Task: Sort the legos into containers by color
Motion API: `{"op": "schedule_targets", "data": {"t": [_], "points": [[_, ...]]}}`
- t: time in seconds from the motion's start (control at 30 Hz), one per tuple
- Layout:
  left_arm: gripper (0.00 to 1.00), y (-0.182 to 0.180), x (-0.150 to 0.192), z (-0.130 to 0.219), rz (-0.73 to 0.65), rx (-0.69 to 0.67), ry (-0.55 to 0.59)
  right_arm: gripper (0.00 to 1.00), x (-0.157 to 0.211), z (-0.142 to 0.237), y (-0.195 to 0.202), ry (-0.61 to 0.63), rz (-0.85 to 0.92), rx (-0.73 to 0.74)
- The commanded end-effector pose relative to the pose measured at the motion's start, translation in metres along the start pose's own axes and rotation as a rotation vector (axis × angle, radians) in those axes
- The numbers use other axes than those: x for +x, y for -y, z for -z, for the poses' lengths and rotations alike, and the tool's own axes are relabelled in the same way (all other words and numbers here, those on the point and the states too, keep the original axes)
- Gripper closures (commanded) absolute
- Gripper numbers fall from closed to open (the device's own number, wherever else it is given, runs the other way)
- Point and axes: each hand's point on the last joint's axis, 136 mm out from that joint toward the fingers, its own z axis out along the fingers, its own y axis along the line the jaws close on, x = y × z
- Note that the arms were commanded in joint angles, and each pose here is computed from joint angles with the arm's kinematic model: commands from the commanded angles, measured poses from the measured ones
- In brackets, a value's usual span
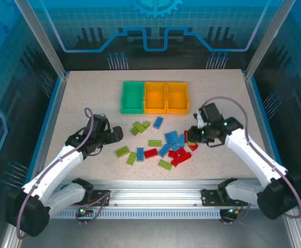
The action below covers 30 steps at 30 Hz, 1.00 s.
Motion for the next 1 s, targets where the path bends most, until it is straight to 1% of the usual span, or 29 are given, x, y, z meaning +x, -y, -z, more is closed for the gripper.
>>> {"op": "schedule_targets", "data": {"t": [0.0,0.1,0.23,0.33,0.43,0.53,0.67,0.77,0.8,0.97], "points": [[0.01,0.008,0.005,-0.003,0.013,0.03,-0.04,0.74,-0.051,0.002,-0.025,0.047,0.023,-0.119],[0.01,0.009,0.01,-0.01,0.007,0.025,-0.074,0.73,-0.095,-0.009,-0.027,0.062,0.015,-0.098],[0.01,0.012,0.013,-0.015,-0.018,0.028,-0.096,0.74,-0.147,-0.038,-0.01,0.057,-0.063,-0.04],[0.01,0.013,0.016,-0.017,-0.036,0.021,-0.113,0.74,-0.177,-0.058,0.003,0.043,-0.097,0.017],[0.01,0.013,0.018,-0.02,-0.053,0.014,-0.127,0.74,-0.198,-0.078,0.01,0.022,-0.105,0.069],[0.01,0.018,0.018,-0.024,-0.074,0.032,-0.133,0.74,-0.213,-0.098,0.015,0.003,-0.13,0.103],[0.01,0.033,0.018,-0.03,-0.138,0.071,-0.145,0.7,-0.227,-0.118,0.021,-0.012,-0.177,0.141],[0.01,0.045,0.018,-0.036,-0.203,0.086,-0.164,0.68,-0.23,-0.126,0.023,-0.018,-0.184,0.172],[0.01,0.05,0.017,-0.039,-0.222,0.089,-0.172,0.66,-0.227,-0.136,0.027,-0.033,-0.189,0.193],[0.01,0.066,0.018,-0.054,-0.253,0.087,-0.215,0.62,-0.226,-0.149,0.032,-0.042,-0.204,0.221]]}}
